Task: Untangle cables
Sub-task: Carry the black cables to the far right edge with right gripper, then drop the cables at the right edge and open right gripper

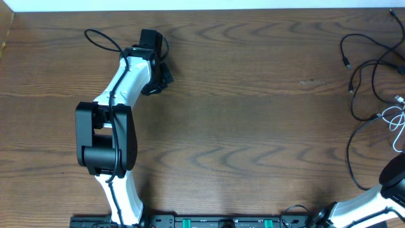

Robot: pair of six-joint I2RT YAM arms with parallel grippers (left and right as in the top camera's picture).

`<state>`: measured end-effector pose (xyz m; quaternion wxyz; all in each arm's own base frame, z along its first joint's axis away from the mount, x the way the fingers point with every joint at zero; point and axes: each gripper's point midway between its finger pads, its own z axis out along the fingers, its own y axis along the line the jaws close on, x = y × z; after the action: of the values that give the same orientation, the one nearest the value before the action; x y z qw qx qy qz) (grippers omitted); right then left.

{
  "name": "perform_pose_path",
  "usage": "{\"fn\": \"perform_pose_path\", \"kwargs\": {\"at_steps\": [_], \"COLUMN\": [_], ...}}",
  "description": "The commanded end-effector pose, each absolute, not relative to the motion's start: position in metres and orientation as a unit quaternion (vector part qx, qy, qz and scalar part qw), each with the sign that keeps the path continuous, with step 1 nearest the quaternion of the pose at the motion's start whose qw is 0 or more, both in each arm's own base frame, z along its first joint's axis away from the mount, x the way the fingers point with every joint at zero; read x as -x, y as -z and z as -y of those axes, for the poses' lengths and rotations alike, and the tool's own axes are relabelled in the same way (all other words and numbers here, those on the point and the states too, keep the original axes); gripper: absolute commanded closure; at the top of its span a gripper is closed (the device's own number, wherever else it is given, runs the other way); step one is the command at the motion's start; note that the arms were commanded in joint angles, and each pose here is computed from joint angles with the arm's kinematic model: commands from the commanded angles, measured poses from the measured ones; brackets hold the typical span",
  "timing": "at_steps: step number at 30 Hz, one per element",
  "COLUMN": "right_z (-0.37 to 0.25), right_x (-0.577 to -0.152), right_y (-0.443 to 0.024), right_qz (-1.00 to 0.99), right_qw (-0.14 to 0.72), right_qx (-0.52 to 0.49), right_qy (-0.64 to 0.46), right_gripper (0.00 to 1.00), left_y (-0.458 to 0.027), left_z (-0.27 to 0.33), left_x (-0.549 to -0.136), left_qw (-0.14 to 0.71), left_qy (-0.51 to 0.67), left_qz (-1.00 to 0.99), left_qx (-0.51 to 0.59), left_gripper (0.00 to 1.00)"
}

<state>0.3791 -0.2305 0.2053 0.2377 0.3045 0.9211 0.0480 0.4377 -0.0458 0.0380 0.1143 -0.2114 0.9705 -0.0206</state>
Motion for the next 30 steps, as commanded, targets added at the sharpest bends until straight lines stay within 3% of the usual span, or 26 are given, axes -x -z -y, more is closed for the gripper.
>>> {"fn": "perform_pose_path", "kwargs": {"at_steps": [1,6,8,11,15,19,22,29,30], "right_z": [0.181,0.127,0.11,0.085,0.059,0.049,0.047,0.045,0.045], "right_x": [-0.39,-0.379,-0.371,-0.357,-0.339,-0.327,-0.322,-0.318,-0.318], "right_y": [-0.26,-0.295,-0.308,-0.33,-0.352,-0.356,-0.354,-0.352,-0.352], "right_qz": [-0.926,-0.926,-0.926,-0.922,-0.916,-0.917,-0.92,-0.923,-0.923], "right_qw": [0.313,0.336,0.342,0.359,0.377,0.374,0.366,0.356,0.356], "right_qx": [-0.181,-0.1,-0.079,-0.051,-0.018,-0.013,-0.015,-0.018,-0.018], "right_qy": [-0.109,-0.14,-0.139,-0.137,-0.135,-0.138,-0.141,-0.146,-0.146], "right_gripper": [0.01,0.01,0.01,0.01,0.01,0.01,0.01,0.01,0.01], "left_y": [-0.058,-0.111,-0.14,-0.181,-0.208,-0.206,-0.205,-0.204,-0.204], "left_z": [0.043,0.043,0.043,0.043,0.042,0.042,0.041,0.041,0.041], "left_x": [-0.443,-0.448,-0.448,-0.443,-0.438,-0.434,-0.433,-0.432,-0.432], "left_qw": [0.138,0.199,0.231,0.275,0.305,0.297,0.296,0.292,0.292], "left_qy": [0.018,0.03,0.038,0.05,0.058,0.056,0.056,0.055,0.055], "left_qz": [-0.973,-0.967,-0.961,-0.949,-0.939,-0.942,-0.942,-0.943,-0.943], "left_qx": [0.184,0.156,0.149,0.149,0.148,0.148,0.148,0.149,0.148], "left_gripper": [0.92,0.92,0.83,0.61,0.44,0.34,0.14,0.11,0.02]}}
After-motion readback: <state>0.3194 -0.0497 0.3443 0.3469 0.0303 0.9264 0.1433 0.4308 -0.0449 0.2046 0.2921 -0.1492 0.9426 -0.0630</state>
